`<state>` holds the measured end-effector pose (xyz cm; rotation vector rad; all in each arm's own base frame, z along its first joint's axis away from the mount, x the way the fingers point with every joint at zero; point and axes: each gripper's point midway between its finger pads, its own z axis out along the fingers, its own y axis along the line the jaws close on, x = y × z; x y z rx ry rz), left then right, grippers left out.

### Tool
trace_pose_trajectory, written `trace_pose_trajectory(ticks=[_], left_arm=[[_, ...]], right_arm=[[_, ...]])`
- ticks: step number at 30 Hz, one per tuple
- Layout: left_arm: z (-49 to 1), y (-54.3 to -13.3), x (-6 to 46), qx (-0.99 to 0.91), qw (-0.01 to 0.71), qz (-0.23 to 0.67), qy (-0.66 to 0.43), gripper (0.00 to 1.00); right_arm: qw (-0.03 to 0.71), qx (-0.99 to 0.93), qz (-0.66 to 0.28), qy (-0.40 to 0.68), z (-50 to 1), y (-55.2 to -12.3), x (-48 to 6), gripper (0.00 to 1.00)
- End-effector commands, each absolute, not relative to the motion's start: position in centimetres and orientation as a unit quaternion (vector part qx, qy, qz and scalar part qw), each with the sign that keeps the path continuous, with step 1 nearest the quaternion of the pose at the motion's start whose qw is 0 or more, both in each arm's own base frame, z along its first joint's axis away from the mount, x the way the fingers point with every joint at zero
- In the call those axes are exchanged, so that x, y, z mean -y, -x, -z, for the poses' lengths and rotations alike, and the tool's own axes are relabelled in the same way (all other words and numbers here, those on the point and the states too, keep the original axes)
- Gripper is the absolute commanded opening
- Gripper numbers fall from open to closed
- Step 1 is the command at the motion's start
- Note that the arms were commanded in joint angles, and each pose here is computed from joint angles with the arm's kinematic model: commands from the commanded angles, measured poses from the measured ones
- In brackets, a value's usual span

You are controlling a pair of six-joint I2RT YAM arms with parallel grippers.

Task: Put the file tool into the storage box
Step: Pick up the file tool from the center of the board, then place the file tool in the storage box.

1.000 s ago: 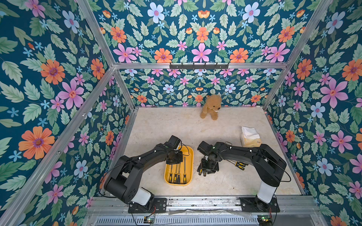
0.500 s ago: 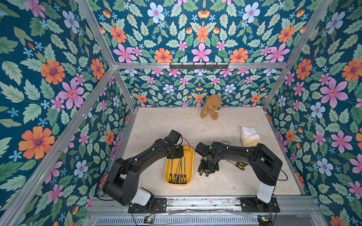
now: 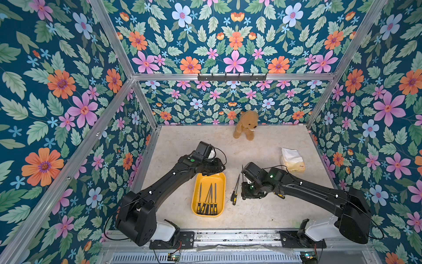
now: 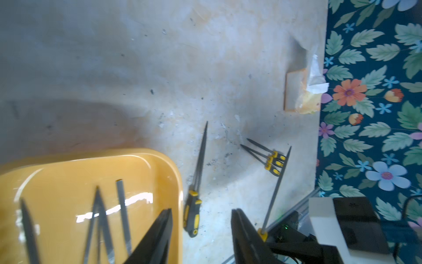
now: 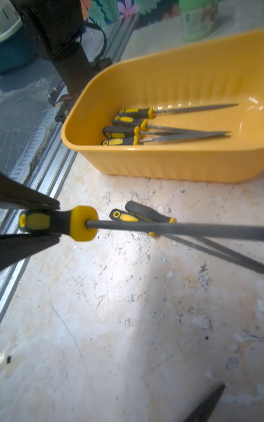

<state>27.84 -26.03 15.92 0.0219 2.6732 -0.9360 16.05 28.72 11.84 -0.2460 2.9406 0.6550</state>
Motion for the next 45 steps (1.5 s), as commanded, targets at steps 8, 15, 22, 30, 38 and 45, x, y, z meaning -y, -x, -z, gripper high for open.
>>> trace_pose_trajectory(ticks=[8,15,22,30,38,45], left_arm=[[-15.4,-27.2,30.5,-0.914,0.134,0.383,0.002,0.51],[-14.5,-27.2,30.3,-0.918,0.134,0.373,0.006,0.48],[-15.5,-26.4,29.3,-0.916,0.143,0.374,0.005,0.49],[-14.4,-26.4,29.5,-0.919,0.133,0.37,0.006,0.45],[-12.5,-27.9,29.6,-0.935,0.131,0.33,0.002,0.07],[-11.8,-27.1,26.7,-0.948,0.13,0.29,-0.002,0.0]], right_arm=[[0.061,-0.945,-0.297,0.123,-13.3,-15.6,-33.3,0.0],[0.047,-0.947,-0.293,0.128,-12.6,-15.2,-33.8,0.0],[0.031,-0.952,-0.28,0.122,-11.5,-14.7,-33.2,0.0],[0.028,-0.946,-0.298,0.127,-12.0,-14.8,-34.3,0.0],[0.011,-0.94,-0.311,0.138,-11.8,-14.3,-35.5,0.0],[0.01,-0.945,-0.298,0.131,-11.7,-14.6,-35.3,0.4]])
